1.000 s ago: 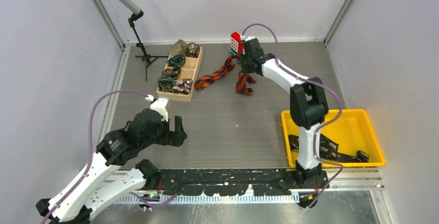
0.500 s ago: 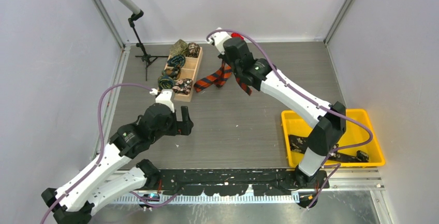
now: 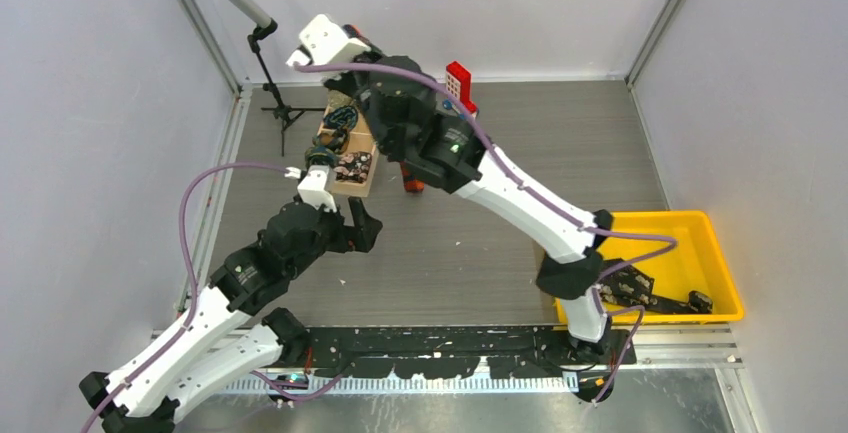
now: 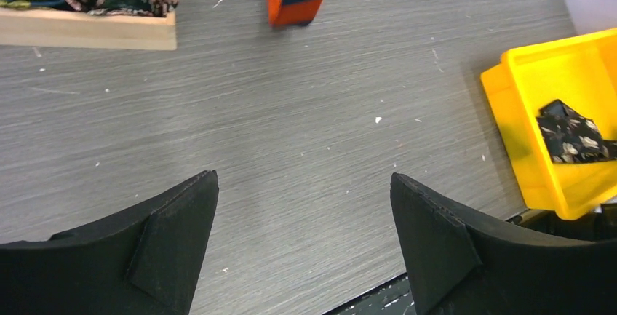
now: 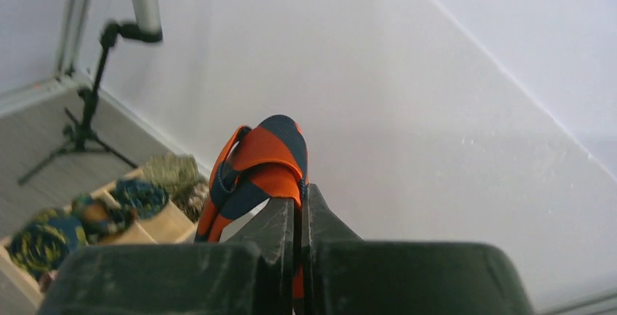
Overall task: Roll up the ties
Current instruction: Flatten out the tie at the center of the board.
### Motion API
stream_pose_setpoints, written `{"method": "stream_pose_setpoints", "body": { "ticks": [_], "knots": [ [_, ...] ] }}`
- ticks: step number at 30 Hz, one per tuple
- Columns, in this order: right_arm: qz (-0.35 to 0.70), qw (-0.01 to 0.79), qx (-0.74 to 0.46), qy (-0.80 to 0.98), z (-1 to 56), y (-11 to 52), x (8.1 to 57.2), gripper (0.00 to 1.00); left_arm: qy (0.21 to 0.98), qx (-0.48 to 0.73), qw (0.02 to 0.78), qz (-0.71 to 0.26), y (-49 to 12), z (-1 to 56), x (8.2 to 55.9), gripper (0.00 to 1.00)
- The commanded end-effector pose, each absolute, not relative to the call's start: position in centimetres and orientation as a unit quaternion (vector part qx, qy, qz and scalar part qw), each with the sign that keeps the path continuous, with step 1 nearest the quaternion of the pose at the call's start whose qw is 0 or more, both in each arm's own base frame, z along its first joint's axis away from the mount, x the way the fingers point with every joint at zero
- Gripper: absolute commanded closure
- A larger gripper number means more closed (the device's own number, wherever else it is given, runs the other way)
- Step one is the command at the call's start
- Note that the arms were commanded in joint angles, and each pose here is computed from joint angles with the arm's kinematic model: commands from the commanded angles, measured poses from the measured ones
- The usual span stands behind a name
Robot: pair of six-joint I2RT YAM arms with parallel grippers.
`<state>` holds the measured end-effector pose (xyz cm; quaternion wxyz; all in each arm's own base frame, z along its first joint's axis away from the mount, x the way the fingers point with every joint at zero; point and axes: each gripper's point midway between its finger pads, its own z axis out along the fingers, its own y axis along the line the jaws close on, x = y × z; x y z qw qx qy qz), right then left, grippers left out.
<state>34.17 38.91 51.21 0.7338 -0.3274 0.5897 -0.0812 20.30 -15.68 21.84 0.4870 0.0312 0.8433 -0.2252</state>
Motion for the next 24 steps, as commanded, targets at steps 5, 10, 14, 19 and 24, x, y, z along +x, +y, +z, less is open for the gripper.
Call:
{"method": "stream_pose_setpoints", "body": {
  "ticks": [5,10,14,19,24],
  "knots": [
    [-0.096,0.811,-0.288,0.501,58.5,42.6,29.0,1.00,0.793,0.066,0.524,-0.303,-17.3,25.9,19.2,0.15],
    [-0.134,0.778,-0.273,0.551,55.0,40.2,31.0,1.00,0.815,0.061,0.518,-0.253,-13.5,26.4,17.2,0.15],
    [-0.155,0.734,-0.241,0.616,48.2,34.7,34.8,1.00,0.835,0.055,0.505,-0.210,-11.0,26.4,16.0,0.17],
    [-0.194,0.657,-0.288,0.669,34.7,28.6,38.5,1.00,0.848,0.056,0.490,-0.196,-11.0,25.0,16.1,0.19],
    [-0.230,0.628,-0.321,0.670,25.2,24.9,39.6,1.00,0.860,0.024,0.482,-0.163,-10.9,23.1,17.7,0.24]
  ]
}}
